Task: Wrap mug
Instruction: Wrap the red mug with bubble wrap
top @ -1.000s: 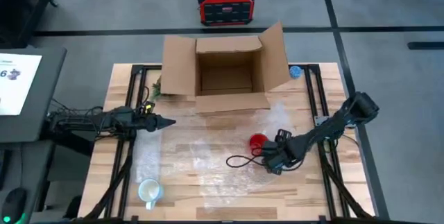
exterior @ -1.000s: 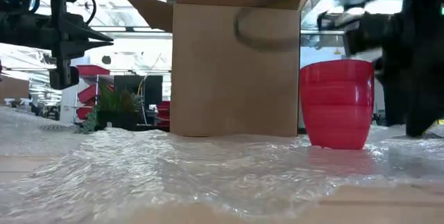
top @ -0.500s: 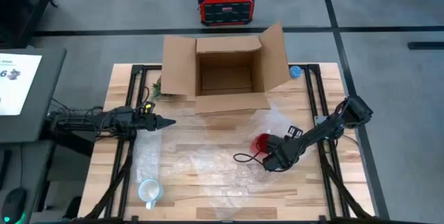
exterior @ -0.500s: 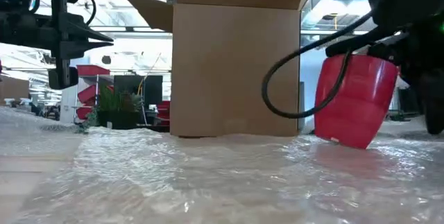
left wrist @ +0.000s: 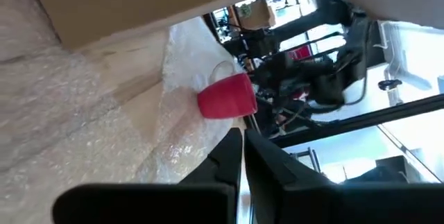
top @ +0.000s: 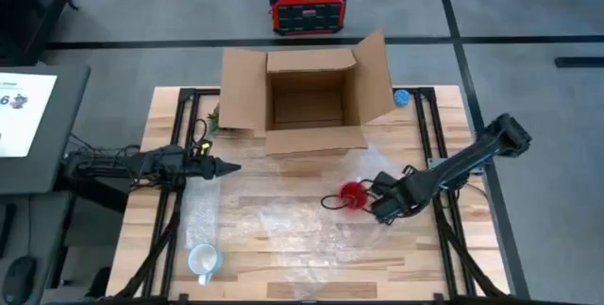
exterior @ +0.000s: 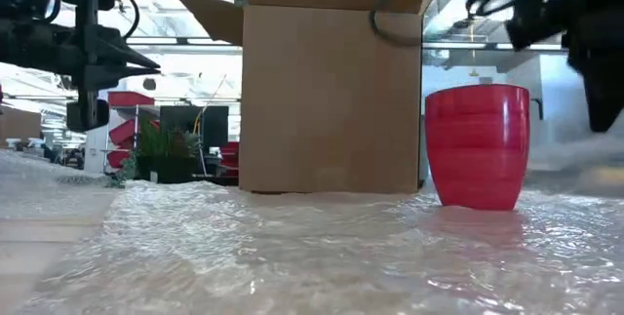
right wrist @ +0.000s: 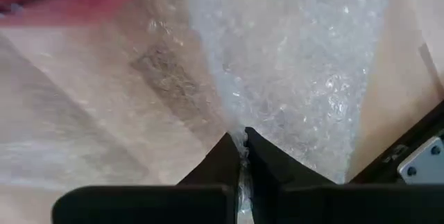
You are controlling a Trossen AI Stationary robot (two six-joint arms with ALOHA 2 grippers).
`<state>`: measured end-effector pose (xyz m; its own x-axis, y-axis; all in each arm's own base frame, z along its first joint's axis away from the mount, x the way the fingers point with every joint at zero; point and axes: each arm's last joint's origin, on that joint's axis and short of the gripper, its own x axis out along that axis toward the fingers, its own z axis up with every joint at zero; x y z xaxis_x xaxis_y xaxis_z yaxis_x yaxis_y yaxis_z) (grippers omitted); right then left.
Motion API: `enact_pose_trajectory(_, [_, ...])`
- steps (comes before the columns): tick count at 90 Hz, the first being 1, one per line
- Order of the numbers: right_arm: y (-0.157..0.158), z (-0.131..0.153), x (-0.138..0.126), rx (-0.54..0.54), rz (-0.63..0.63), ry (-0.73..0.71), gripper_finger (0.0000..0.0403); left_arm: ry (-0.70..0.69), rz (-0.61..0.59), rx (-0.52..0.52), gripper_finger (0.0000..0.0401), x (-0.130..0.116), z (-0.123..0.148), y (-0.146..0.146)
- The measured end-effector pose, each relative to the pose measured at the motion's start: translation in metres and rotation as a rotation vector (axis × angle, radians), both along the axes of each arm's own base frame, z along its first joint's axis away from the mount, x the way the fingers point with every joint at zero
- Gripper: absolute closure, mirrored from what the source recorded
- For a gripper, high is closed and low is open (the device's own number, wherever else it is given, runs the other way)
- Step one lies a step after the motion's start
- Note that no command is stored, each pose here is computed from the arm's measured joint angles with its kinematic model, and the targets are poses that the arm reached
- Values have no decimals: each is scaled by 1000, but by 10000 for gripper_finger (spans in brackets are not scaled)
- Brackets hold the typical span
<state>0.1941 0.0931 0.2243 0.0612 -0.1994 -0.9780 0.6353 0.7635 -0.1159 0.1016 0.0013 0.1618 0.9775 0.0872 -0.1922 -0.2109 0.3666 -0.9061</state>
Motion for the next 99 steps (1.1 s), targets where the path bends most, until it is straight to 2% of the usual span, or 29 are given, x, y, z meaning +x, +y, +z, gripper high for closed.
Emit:
enact_pose_trajectory(11, [-6, 30, -11, 35, -15, -82, 402, 1, -1, 1, 401, 0, 0, 0])
enact_pose_trajectory(18, [-9, 51, -15, 20, -18, -113, 403, -3, -3, 13, 401, 0, 0, 0])
enact_pose_trajectory(37, [-14, 106, -10, 3, -46, -245, 403, -10, -5, 14, 401, 0, 1, 0])
enact_pose_trajectory(55, [-27, 135, -6, 52, -190, -356, 403, -21, -7, 23, 401, 1, 2, 0])
enact_pose_trajectory(63, [-30, 144, -2, 73, -210, -408, 403, -24, -9, 32, 401, 1, 2, 0])
enact_pose_trajectory(88, [-14, 166, 33, 258, -13, -740, 403, -30, -9, 32, 401, 1, 3, 0])
enact_pose_trajectory(99, [-4, 163, 48, 302, 65, -766, 403, -30, -10, 33, 401, 1, 3, 0])
